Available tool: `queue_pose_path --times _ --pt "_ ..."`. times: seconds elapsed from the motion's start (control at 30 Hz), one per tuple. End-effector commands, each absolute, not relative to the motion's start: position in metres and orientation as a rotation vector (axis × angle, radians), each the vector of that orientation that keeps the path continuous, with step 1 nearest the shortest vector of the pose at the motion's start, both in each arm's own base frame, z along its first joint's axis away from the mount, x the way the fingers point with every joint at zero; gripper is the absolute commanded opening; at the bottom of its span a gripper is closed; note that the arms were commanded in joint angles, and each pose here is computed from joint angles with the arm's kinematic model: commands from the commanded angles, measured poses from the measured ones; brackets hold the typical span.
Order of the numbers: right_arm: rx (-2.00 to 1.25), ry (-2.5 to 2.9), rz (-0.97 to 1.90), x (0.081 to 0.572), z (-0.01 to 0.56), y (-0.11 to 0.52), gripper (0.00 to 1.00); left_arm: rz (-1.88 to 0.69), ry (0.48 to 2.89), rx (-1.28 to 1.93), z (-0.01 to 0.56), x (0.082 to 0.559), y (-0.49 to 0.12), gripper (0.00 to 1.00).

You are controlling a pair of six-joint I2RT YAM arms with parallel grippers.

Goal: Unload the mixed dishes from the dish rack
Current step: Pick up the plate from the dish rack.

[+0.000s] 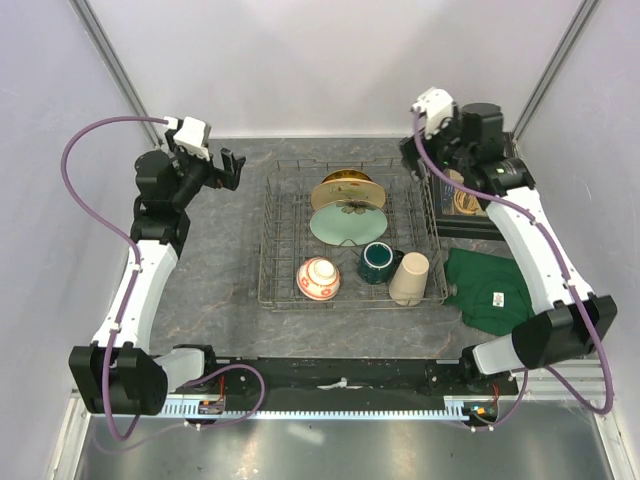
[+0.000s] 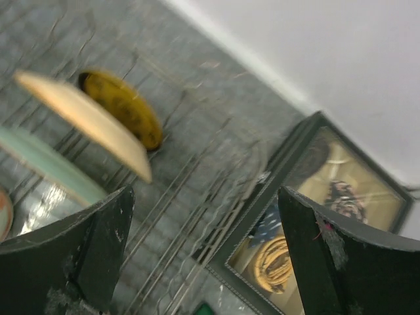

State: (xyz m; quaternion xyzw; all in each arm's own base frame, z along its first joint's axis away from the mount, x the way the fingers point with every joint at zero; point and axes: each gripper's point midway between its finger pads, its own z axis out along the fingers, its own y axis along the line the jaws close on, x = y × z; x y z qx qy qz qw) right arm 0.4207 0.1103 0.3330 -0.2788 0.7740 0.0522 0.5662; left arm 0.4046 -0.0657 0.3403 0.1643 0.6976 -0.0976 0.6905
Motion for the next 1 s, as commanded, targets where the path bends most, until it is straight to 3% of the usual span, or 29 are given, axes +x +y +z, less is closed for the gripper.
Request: queue_pose_path --times 0.0,0.47,0.97 --pt "-0.956 1.931 0.161 0.390 0.292 0.139 0.98 -0.246 1.620 0.479 0.325 0.396 -0.075 0.99" --pt "-1.430 1.874 0.274 0.335 0.243 0.201 0.98 -0.301 1.716 0.761 0.263 0.375 -0.092 0.98" --pt "-1.588 1.854 0.231 0.352 0.199 0.222 0.94 -0.270 1.664 0.855 0.255 0.369 -0.094 0.99"
